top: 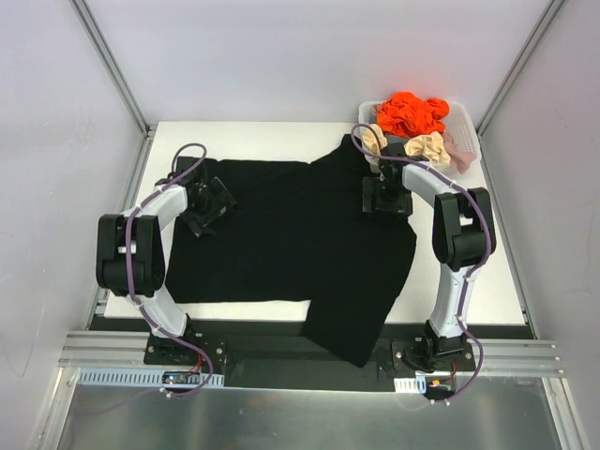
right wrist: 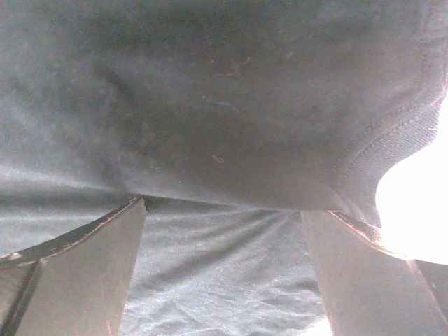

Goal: Fold and stack the t-shirts
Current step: Flatten the tshirt out, then fold the tshirt

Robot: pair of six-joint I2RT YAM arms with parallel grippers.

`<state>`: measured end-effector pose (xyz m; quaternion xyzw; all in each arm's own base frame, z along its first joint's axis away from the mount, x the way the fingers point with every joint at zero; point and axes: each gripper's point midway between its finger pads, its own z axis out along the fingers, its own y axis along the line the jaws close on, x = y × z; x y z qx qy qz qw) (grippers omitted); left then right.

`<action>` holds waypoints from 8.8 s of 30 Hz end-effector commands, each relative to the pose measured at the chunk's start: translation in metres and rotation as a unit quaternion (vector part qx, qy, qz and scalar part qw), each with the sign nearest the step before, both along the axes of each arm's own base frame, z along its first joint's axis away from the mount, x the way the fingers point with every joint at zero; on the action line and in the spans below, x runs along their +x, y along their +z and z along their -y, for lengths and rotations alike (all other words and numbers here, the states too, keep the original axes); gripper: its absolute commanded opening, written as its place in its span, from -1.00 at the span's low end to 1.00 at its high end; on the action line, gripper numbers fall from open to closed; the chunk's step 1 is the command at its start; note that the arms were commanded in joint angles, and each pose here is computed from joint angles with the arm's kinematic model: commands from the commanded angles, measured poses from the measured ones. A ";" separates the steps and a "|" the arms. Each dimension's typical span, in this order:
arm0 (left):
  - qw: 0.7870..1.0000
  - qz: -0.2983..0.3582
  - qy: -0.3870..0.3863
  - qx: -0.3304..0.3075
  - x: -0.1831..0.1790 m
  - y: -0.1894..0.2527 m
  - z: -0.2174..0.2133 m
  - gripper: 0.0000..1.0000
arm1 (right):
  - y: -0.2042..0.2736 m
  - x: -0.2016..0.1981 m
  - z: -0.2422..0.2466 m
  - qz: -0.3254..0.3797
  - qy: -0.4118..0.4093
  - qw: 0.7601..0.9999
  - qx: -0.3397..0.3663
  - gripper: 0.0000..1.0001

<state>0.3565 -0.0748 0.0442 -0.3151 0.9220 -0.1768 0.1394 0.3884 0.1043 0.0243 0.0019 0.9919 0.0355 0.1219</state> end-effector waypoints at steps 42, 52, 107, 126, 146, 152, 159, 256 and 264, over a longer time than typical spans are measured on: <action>0.893 -0.181 0.395 0.117 -0.212 -0.050 -0.124 0.25 | 0.089 -0.048 -0.050 0.156 0.091 0.978 0.099 0.93; 0.896 -0.173 0.394 0.104 -0.207 -0.051 -0.124 -0.37 | 0.092 -0.050 -0.051 0.156 0.089 0.979 0.100 0.93; 0.926 -0.060 0.364 0.075 -0.189 -0.019 -0.116 -1.00 | -0.044 -0.378 -0.068 -0.076 0.415 0.903 -0.084 -0.01; 0.894 -0.079 0.432 0.090 -0.233 -0.004 -0.111 -1.00 | 0.028 -0.411 -0.082 -0.085 0.475 0.874 0.065 -0.99; 0.899 -0.064 0.431 0.048 -0.222 0.039 -0.099 -1.00 | 0.098 -0.306 -0.059 0.027 0.364 0.928 0.073 -0.99; 0.908 -0.071 0.411 0.038 -0.193 0.035 -0.090 -1.00 | 0.122 -0.249 -0.062 0.080 0.308 0.945 0.071 -0.99; 0.920 -0.096 0.375 0.064 -0.153 0.050 -0.087 -1.00 | 0.147 -0.188 -0.049 0.106 0.272 0.956 0.016 -0.99; 0.973 -0.072 0.212 0.063 -0.065 0.034 -0.093 0.99 | 0.039 -0.005 -0.141 0.131 0.056 0.975 0.170 -0.39; 0.970 -0.061 0.225 0.071 -0.065 0.039 -0.097 0.99 | 0.039 0.030 -0.157 0.147 0.107 0.971 0.157 -0.36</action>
